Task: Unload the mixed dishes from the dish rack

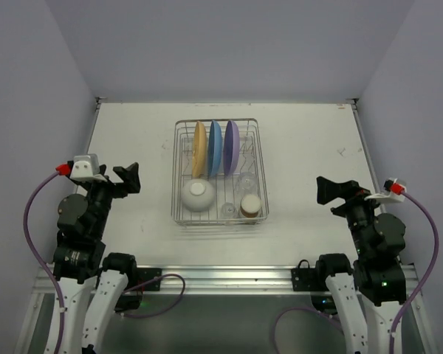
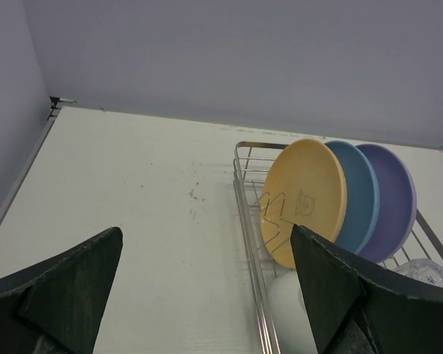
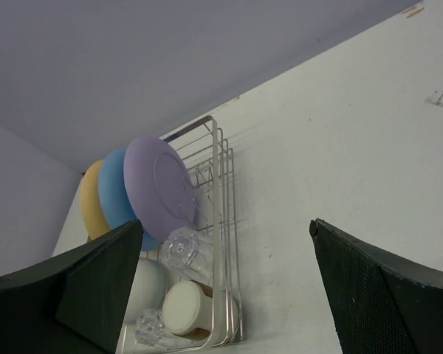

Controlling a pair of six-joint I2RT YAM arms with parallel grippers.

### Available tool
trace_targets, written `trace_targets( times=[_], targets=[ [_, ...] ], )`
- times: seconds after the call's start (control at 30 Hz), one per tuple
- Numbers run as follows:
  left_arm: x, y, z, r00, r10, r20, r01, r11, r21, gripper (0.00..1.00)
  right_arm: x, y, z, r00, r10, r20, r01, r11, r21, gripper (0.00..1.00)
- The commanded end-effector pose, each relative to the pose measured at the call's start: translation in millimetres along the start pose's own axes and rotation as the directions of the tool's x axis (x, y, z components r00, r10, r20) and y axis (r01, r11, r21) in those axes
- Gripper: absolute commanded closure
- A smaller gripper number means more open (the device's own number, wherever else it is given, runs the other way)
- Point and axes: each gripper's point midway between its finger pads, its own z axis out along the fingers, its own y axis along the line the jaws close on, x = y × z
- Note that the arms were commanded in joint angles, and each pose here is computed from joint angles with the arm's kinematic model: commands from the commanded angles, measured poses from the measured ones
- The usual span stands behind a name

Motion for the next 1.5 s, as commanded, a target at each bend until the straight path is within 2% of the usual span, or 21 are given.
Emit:
trace_targets(
  times=[0.0,0.37,0.63,0.77,1.1,1.37,1.47],
  targets=[
    [2,-6,1,1.000,0.009,-0.010,-0.009,0.999,0.035,0.00,3,-5,2,1.000,0.005,0.001,-0.005,1.000,0.019,0.01],
    [-3,-5,-9,0.999,-0.012,0.049,0.010,0.999,0.042,0.00,12,-7,10,1.000,-0.019,-0.024,0.019,1.000,0.004,0.01],
    [12,6,-3,0.999,-0.027,0.020,0.028,0.999,-0.016,0.00,25,-3,22,0.998,-0.012,-0.056,0.010,0.999,-0.043,0.01],
    [16,-5,-1,1.000,-0.027,0.009,0.027,0.999,0.046,0.00,29,-5,24,0.999,-0.015,-0.047,0.013,0.998,-0.054,0.01],
    [25,-7,6,0.999,-0.024,-0.029,0.025,0.998,0.058,0.00,48,-8,29,0.995,-0.004,-0.100,-0.003,0.998,-0.068,0.01],
    [29,-33,7,0.998,-0.002,-0.069,0.016,0.979,0.203,0.00,64,12,36,0.982,-0.017,-0.189,-0.019,0.981,-0.192,0.01],
    [25,-48,11,0.994,-0.038,-0.103,0.064,0.962,0.265,0.00,69,14,41,0.977,-0.015,-0.214,-0.028,0.980,-0.197,0.01]
  ],
)
